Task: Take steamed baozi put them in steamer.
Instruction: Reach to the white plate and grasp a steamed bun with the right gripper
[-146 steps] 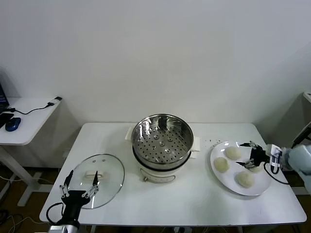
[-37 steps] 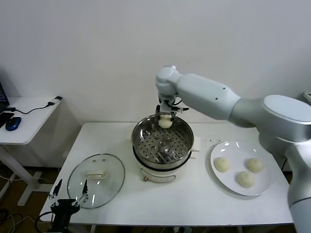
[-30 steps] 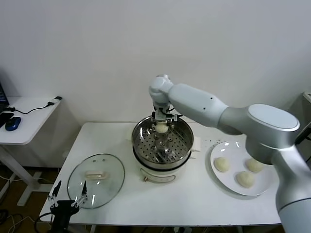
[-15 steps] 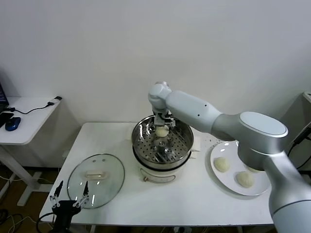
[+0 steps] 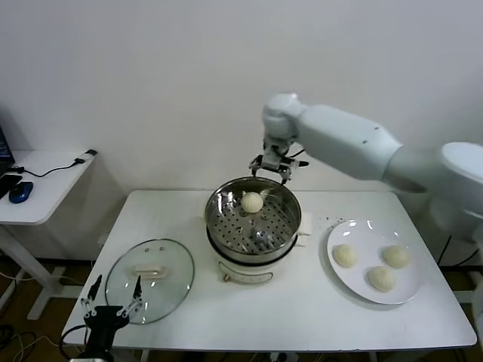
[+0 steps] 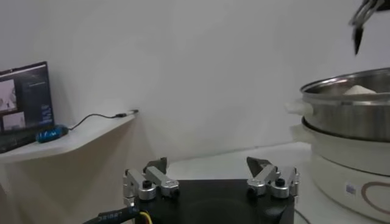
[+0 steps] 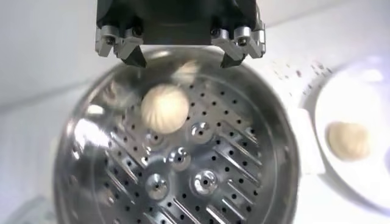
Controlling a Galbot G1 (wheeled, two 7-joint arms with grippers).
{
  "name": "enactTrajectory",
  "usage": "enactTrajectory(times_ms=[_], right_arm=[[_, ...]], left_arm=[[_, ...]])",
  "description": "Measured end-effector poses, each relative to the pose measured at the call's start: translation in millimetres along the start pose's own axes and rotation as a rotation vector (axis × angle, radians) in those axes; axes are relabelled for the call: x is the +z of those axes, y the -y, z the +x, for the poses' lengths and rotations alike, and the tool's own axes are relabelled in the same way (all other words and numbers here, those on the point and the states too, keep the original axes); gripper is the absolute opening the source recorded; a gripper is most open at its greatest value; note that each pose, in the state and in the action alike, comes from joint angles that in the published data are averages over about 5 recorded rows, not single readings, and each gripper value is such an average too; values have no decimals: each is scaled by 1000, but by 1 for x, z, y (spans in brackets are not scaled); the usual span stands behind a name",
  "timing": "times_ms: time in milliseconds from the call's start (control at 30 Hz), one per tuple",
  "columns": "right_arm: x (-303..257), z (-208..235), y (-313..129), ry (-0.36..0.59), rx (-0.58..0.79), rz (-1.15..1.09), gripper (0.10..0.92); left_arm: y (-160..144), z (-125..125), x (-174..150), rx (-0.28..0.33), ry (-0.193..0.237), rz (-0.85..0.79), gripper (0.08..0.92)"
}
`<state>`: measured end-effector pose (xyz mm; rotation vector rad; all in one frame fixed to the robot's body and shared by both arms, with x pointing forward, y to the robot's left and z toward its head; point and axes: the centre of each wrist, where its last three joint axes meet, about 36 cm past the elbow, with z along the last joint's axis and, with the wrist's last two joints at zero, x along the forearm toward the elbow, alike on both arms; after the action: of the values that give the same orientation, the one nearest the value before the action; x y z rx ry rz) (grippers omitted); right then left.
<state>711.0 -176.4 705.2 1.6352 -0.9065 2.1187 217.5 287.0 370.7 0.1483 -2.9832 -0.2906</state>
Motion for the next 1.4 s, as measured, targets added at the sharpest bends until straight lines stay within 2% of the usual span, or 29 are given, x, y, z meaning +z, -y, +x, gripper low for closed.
enactTrajectory(times_ms=[167, 333, 633, 967, 1400], right_arm=[[42, 4, -71, 24, 24, -338, 823], [69, -22, -147, 60, -13, -629, 823], [76, -85, -233, 85, -136, -857, 823], [69, -145, -271, 75, -237, -915, 823], [60, -193, -265, 96, -258, -926, 823]], left_arm=[[-2, 0, -4, 7, 11, -1, 823], [-2, 4, -3, 13, 10, -3, 823], [-6, 9, -3, 10, 2, -11, 823], [-11, 16, 5, -8, -18, -25, 823], [-12, 19, 12, -14, -31, -28, 823]])
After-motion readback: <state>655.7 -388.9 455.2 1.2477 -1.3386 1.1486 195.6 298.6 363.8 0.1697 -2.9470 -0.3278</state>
